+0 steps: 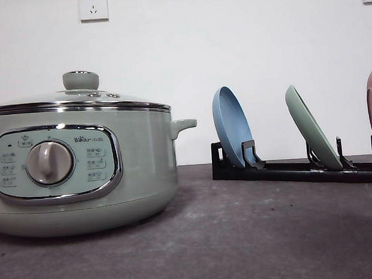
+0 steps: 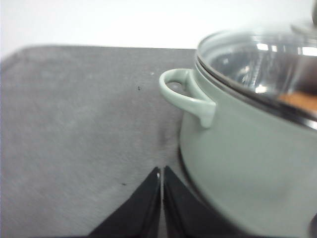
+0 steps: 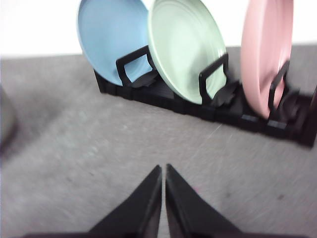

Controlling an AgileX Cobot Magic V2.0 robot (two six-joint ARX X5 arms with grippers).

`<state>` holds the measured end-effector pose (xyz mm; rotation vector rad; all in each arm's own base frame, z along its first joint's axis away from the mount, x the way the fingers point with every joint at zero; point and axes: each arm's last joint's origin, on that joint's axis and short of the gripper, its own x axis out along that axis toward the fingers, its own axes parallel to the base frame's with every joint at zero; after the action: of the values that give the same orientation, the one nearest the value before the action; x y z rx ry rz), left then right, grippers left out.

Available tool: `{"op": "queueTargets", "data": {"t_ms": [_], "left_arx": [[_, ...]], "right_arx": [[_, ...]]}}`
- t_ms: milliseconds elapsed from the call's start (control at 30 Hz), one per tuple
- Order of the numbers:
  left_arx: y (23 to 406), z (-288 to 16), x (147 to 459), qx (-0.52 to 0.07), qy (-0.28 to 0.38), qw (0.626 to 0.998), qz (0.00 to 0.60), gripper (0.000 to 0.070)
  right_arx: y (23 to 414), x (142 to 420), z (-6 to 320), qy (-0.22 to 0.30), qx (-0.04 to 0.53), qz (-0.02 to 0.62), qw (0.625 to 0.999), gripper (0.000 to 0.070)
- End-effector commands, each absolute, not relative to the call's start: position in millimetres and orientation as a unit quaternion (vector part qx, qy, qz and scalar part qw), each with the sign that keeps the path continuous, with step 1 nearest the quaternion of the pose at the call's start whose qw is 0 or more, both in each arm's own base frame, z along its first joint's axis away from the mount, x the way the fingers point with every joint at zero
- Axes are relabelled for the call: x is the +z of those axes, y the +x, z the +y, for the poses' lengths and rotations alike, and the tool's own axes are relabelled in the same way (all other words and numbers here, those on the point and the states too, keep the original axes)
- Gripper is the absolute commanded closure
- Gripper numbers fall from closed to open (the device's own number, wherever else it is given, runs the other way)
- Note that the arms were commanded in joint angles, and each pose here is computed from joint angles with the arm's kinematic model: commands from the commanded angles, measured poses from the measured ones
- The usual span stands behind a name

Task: Transfer potato from steamer to green plate

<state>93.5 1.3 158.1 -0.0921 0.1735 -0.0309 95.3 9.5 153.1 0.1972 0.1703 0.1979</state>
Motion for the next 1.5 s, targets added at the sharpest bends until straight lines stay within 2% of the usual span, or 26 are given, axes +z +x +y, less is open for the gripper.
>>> {"op": "queueTargets", "data": {"t_ms": [0, 200, 333, 600, 733, 967, 1167, 1467], "left_arx": [[93.7, 1.3, 151.7, -0.002, -0.167, 0.98, 0.105, 0.07], [93.2, 1.1, 154.5, 0.003, -0.243, 0.965, 0.102, 0.07], [91.3, -0.1, 165.4, -0.017, -0.271, 0.958, 0.092, 0.0699], [80.1, -1.5, 211.7, -0.053, -0.266, 0.962, 0.033, 0.0698], [73.1, -1.8, 238.8, -0.06, -0.258, 0.964, 0.011, 0.0698], [67.1, -2.2, 283.5, -0.059, -0.207, 0.976, 0.019, 0.0698], [74.9, -4.5, 316.1, -0.099, -0.151, 0.981, 0.068, 0.0698], [102.4, -8.7, 351.1, -0.19, -0.093, 0.962, 0.172, 0.0698]], "right_arx": [[95.3, 152.2, 9.4, 0.161, 0.093, 0.091, 0.978, 0.07], [94.8, 155.1, 9.8, 0.206, 0.097, 0.092, 0.969, 0.07], [92.5, 168.6, 9.7, 0.215, 0.102, 0.074, 0.968, 0.07], [79.5, 216.5, 8.9, 0.212, 0.113, 0.009, 0.971, 0.07], [70.9, 241.8, 7.7, 0.191, 0.103, -0.018, 0.976, 0.07], [61.5, 285.3, 6.7, 0.148, 0.097, -0.047, 0.983, 0.07], [65.1, 317.5, 7.4, 0.112, 0.098, -0.008, 0.989, 0.07], [88.4, 355.5, 12.6, 0.05, 0.164, 0.123, 0.977, 0.07]]}}
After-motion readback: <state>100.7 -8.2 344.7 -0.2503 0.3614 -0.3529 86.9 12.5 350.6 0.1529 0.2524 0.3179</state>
